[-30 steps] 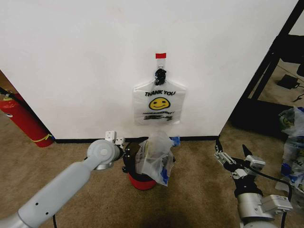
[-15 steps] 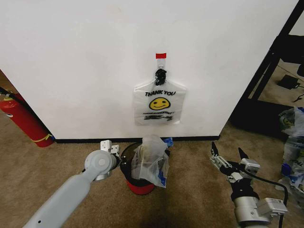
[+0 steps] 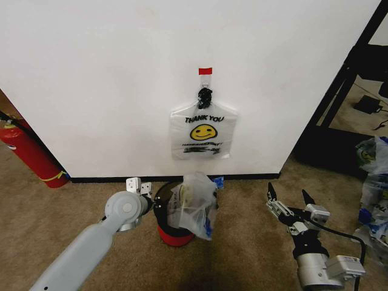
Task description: Pick up the garbage bag from the wall and place it over the trash bin.
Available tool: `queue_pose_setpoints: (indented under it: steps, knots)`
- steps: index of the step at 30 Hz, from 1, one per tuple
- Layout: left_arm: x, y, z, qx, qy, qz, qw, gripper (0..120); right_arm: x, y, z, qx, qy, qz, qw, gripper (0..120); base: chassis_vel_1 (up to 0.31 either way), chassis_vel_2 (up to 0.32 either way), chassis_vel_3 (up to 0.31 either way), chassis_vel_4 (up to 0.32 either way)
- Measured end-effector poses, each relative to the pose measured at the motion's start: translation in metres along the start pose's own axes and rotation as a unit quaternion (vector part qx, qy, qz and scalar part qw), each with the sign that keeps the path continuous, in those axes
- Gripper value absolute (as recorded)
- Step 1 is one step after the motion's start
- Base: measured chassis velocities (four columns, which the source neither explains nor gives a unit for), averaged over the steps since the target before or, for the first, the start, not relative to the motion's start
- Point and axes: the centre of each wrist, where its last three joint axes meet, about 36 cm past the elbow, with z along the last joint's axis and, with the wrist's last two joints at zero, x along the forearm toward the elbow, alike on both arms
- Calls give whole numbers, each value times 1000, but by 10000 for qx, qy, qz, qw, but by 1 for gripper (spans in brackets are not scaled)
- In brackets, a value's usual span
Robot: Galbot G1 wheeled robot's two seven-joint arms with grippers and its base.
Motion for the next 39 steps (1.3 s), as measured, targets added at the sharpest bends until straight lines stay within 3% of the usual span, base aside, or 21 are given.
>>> queue_pose_setpoints:
  steps: [9, 15, 19, 23, 26, 28, 30, 32, 35, 39]
  knots:
    - [2, 1, -5, -104, -150, -8, 9998, 62, 2, 2, 2, -28, 10, -26, 10000, 100, 0, 0, 0, 0]
    - [21, 10, -16, -483, -558, -146, 9972, 89, 1, 4, 4, -60, 7, -81, 9999, 100, 0, 0, 0, 0]
    - [34, 15, -18, -689, -807, -253, 9940, 98, 0, 6, 4, -82, -3, -112, 9999, 100, 0, 0, 0, 0]
    - [57, 16, -18, -912, -1182, -309, 9883, 100, -1, 7, 5, -97, 5, -129, 9999, 100, 0, 0, 0, 0]
    - [97, 9, -7, -1653, -1858, -306, 9681, 100, -2, 6, 8, -74, 13, -114, 9999, 100, 0, 0, 0, 0]
    - [125, -5, 6, -2273, -2312, -41, 9460, 100, -5, 4, 10, -21, -25, -72, 10000, 100, 0, 0, 0, 0]
    - [130, -9, 9, -2398, -2397, 20, 9408, 100, -6, 3, 11, -3, -37, -60, 10000, 100, 0, 0, 0, 0]
    - [152, -29, 27, -2974, -2764, 483, 9126, 100, -14, -3, 18, 161, -134, 55, 9998, 100, 0, 0, 0, 0]
    - [162, -50, 42, -3421, -2802, 900, 8924, 100, -22, -9, 29, 302, -173, 213, 9992, 100, 0, 0, 0, 0]
    - [164, -61, 44, -3771, -2599, 1047, 8827, 100, -24, -12, 40, 355, -116, 325, 9988, 100, 0, 0, 0, 0]
